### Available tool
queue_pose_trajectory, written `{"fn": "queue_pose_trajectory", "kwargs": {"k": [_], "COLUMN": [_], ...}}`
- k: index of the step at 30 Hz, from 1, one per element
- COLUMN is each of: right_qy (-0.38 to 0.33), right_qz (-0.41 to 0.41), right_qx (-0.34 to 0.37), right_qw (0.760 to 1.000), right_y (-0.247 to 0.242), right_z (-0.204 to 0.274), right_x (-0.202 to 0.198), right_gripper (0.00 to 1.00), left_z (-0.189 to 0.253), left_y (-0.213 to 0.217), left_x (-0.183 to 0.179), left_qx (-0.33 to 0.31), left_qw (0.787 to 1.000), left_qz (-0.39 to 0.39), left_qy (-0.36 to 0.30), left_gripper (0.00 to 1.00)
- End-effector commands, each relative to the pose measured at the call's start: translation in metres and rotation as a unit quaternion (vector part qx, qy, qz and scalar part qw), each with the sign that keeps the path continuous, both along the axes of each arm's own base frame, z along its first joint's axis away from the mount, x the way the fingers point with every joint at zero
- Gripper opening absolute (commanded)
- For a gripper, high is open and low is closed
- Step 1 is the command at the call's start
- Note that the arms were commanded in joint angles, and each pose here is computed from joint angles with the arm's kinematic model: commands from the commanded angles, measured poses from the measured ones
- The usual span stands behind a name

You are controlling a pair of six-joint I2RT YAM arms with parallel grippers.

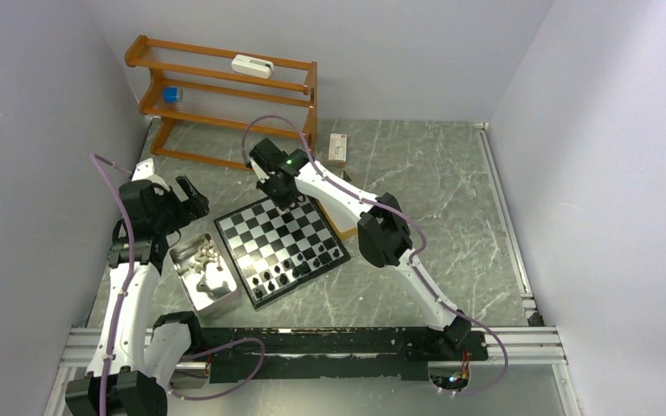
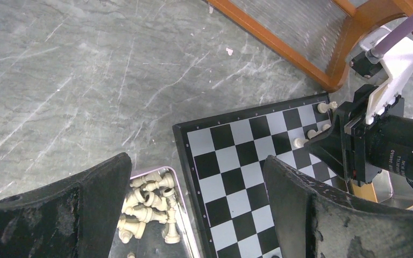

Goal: Set up the chess pieces on the board
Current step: Place the chess piece on the chessboard.

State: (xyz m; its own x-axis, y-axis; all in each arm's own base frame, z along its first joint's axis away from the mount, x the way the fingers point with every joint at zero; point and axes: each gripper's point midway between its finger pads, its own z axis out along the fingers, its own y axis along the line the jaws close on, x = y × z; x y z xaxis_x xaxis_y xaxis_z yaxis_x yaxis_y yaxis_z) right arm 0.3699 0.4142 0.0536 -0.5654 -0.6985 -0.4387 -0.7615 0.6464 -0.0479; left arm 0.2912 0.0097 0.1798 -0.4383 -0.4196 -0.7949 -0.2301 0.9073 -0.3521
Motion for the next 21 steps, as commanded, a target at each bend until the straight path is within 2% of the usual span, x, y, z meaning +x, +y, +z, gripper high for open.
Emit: {"fn": "queue_pose_trajectory", "kwargs": {"k": [1, 8, 16, 18, 21], "right_qy": [-0.012, -0.012, -0.021, -0.029, -0.043], "right_qz": [-0.006, -0.005, -0.011, -0.014, -0.013], "right_qx": [0.001, 0.003, 0.026, 0.038, 0.059], "right_qw": [1.0, 1.0, 0.999, 0.999, 0.997], "right_y": [0.001, 0.001, 0.005, 0.007, 0.011], "right_z": [-0.002, -0.003, 0.015, 0.025, 0.047], "right_x": [0.01, 0.009, 0.011, 0.013, 0.014], "right_gripper": [0.21, 0.19, 0.27, 0.29, 0.38], "left_z": [0.008, 0.008, 0.004, -0.001, -0.014], "left_y": [0.002, 0.003, 0.008, 0.013, 0.032], "left_x": [0.002, 0.002, 0.001, -0.001, -0.011], "left_qx": [0.005, 0.006, 0.008, 0.006, 0.016], "left_qw": [1.0, 1.0, 1.0, 0.999, 0.991], "left_qz": [0.007, 0.01, 0.024, 0.045, 0.122], "left_qy": [-0.016, -0.015, -0.002, 0.014, 0.061], "left_gripper": [0.97, 0.97, 0.97, 0.98, 0.98]}}
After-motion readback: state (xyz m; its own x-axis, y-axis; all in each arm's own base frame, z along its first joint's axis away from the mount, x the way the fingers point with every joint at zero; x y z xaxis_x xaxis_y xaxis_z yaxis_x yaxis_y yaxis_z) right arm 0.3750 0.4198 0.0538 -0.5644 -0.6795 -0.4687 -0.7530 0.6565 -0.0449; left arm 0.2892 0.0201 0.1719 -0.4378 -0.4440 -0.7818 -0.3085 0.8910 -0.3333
